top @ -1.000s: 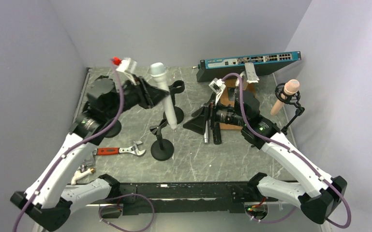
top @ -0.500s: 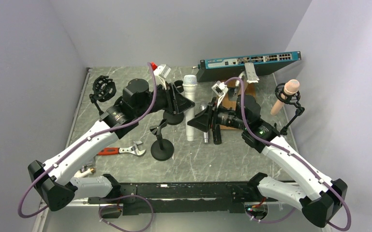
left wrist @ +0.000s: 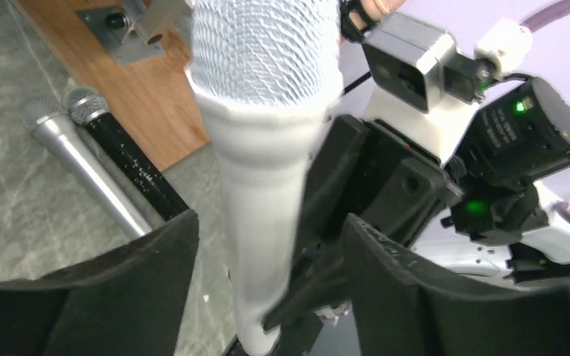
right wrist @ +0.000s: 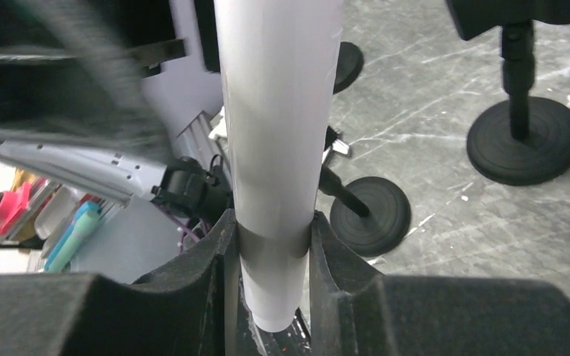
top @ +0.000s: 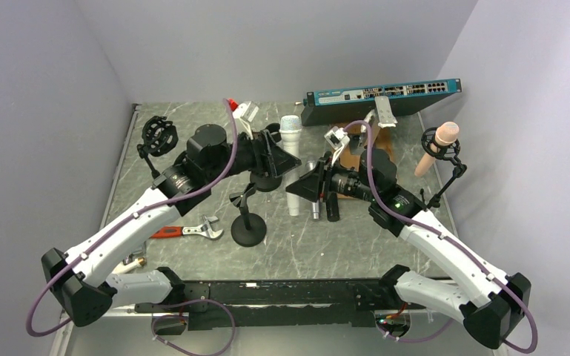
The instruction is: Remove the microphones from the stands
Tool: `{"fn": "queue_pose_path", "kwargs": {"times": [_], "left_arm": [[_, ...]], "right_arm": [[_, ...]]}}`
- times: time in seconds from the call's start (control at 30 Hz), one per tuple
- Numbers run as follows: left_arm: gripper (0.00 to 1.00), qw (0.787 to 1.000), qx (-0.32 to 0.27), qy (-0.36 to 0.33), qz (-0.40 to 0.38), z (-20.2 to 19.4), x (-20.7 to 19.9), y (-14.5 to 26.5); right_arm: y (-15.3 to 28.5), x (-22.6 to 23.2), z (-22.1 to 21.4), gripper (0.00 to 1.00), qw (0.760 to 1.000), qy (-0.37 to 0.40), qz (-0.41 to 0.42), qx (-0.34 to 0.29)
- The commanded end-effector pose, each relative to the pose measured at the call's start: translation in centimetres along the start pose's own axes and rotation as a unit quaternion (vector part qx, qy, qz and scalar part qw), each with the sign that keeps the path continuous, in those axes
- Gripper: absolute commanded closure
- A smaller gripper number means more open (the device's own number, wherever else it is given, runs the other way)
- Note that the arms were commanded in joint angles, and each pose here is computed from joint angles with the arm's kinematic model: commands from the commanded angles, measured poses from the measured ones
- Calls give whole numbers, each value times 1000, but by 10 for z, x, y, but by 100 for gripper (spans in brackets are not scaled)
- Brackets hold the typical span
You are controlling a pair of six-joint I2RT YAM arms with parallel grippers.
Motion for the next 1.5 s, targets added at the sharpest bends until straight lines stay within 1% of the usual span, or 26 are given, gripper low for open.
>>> {"fn": "queue_pose_path", "kwargs": {"times": [0.0, 0.03, 0.07, 0.2, 0.27, 0.37, 0.47, 0.57, 0.7, 0.77, 0.97, 1.17, 1.27, 1.37, 1.47], "left_arm": [[6, 999, -26, -22, -3, 6, -19, 31], [1, 999, -36, -29, 14, 10, -17, 38], [1, 998, -47, -36, 32, 13, -15, 46], [1, 990, -89, -63, 88, 22, -11, 82], [1, 985, -111, -72, 114, 25, -6, 99], [1, 975, -141, -80, 150, 28, 2, 123], [1, 964, -168, -87, 186, 30, 10, 146], [0, 951, -191, -96, 223, 33, 17, 168], [1, 934, -201, -108, 275, 35, 26, 190], [1, 929, -200, -109, 292, 33, 30, 197], [1, 926, -205, -108, 299, 28, 35, 209], [1, 922, -204, -110, 311, 26, 40, 214], [1, 920, -198, -110, 321, 23, 45, 213], [1, 914, -196, -112, 336, 22, 51, 214], [1, 908, -198, -115, 350, 23, 54, 216]], "right_arm": [[1, -16, 2, 100, 998, 4, -59, -24], [3, -19, -1, 100, 997, 1, -72, -21], [4, -23, -5, 100, 996, 0, -85, -18], [11, -43, -29, 100, 989, -6, -149, 4], [12, -56, -44, 100, 982, -15, -185, 26], [11, -70, -65, 100, 975, -34, -213, 58], [5, -87, -84, 100, 967, -60, -230, 90], [-4, -101, -98, 100, 963, -84, -225, 121], [-21, -114, -115, 100, 956, -105, -212, 174], [-27, -121, -119, 100, 953, -112, -217, 181], [-49, -141, -135, 100, 943, -141, -220, 205], [-70, -161, -158, 100, 927, -172, -231, 239], [-74, -169, -163, 97, 919, -178, -248, 250], [-74, -174, -167, 95, 916, -179, -260, 248], [-74, -177, -173, 90, 913, -176, -267, 254]]}}
Point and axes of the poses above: each gripper's point midway between its finger pads, its own y axis back along the fingers, its own x axis along the line the jaws close on, z = x × y, the point moved 4 cm from there along y, back along the fingers, and after that the axes turned 15 degrees about y, right-handed, at the moved point
